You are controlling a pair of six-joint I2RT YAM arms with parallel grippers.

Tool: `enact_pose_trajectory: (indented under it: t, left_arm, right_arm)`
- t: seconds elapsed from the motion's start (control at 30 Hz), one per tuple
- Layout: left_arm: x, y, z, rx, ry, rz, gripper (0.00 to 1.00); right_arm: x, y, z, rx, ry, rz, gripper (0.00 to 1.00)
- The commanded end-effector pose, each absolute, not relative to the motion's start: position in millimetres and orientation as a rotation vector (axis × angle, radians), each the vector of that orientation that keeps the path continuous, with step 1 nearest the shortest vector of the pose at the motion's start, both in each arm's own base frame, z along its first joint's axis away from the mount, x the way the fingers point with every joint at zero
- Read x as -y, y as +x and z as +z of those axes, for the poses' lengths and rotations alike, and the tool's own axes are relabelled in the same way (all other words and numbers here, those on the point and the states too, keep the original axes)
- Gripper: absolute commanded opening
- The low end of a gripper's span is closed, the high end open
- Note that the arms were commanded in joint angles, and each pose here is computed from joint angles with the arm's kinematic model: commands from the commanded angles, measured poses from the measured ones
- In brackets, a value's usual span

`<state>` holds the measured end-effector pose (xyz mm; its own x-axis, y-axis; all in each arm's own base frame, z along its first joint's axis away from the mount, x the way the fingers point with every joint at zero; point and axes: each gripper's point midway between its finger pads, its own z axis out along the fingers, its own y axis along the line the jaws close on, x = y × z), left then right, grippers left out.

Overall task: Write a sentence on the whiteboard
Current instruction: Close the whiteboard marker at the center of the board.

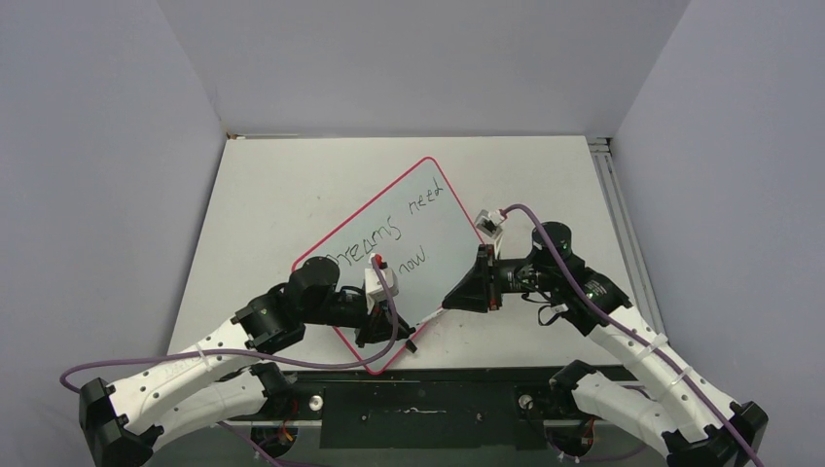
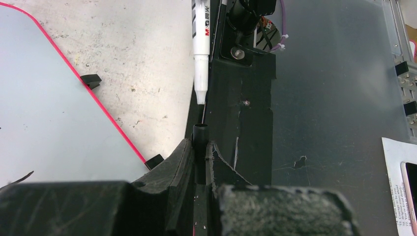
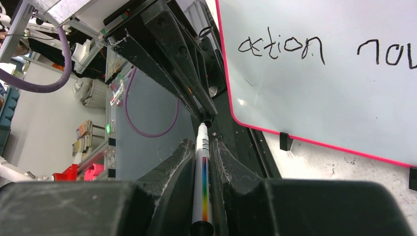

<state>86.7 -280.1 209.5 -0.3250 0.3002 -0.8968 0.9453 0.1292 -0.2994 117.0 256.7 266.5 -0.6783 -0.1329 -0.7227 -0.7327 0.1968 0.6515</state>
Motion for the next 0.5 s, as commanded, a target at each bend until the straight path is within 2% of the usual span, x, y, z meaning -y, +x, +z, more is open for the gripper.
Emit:
enact_pose_trajectory:
  t: [0.0,0.47]
  left_arm:
    - [286.1,88.5,226.6,-1.656,1.196,-1.228,0.00]
    - [284.9,86.4,229.2,-1.643,1.194,-1.239,0.00]
  right_arm:
    - [-262.1,114.2,279.1,-1.869,-0.844,1.522,0.05]
    - [-264.1,113.6,275.1,-1.872,-0.846,1.496,0.05]
